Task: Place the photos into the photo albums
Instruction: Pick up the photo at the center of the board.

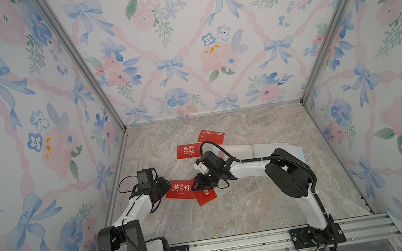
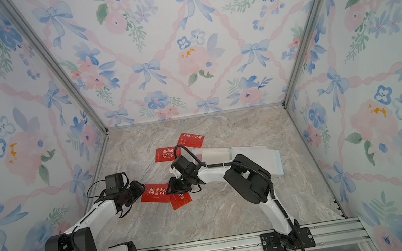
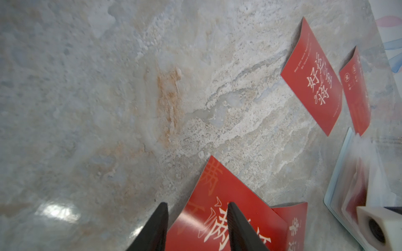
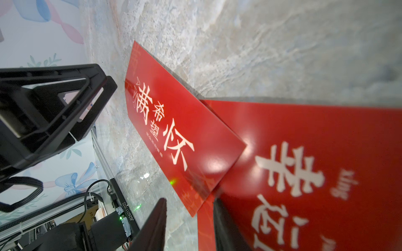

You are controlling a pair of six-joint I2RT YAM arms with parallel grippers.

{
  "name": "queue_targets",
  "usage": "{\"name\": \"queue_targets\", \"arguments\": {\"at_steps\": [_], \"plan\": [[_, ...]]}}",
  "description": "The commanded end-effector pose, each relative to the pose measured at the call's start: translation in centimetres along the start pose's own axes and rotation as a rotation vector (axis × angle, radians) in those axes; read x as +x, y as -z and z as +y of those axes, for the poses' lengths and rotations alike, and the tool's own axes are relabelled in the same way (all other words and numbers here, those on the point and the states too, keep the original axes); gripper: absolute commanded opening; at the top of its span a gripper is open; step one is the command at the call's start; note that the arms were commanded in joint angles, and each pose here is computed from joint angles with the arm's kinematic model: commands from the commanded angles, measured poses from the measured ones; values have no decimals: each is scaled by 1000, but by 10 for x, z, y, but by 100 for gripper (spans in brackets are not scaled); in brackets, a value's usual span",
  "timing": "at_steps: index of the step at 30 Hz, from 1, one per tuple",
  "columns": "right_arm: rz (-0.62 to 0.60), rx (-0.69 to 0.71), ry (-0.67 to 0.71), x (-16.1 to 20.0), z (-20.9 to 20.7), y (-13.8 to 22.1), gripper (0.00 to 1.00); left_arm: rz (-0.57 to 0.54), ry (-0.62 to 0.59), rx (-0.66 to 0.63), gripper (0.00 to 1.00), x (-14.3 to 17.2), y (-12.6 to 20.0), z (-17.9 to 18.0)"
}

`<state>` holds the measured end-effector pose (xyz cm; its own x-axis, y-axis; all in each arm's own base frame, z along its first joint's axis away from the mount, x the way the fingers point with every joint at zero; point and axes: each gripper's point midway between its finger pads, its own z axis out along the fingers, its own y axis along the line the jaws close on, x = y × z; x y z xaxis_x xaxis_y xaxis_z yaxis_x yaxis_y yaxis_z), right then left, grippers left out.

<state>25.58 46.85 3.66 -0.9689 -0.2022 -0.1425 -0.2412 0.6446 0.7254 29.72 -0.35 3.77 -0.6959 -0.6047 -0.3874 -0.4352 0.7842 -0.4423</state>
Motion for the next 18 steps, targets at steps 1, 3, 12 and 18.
{"name": "queue_targets", "arguments": {"at_steps": [1, 3, 12, 18], "plan": [[-23, -2, -4, -4, 4, 5, 37, 40, 1, -7, 47, 9, -5, 2], [-22, -7, 0, -4, 6, 6, 37, 61, 0, 0, 47, 12, -8, 1], [-30, -46, -19, -8, 11, 1, 37, 117, -35, 31, 45, 23, -13, -9], [-49, -78, -40, -12, 13, 2, 37, 107, -41, 37, 45, 22, -11, -10]]}}
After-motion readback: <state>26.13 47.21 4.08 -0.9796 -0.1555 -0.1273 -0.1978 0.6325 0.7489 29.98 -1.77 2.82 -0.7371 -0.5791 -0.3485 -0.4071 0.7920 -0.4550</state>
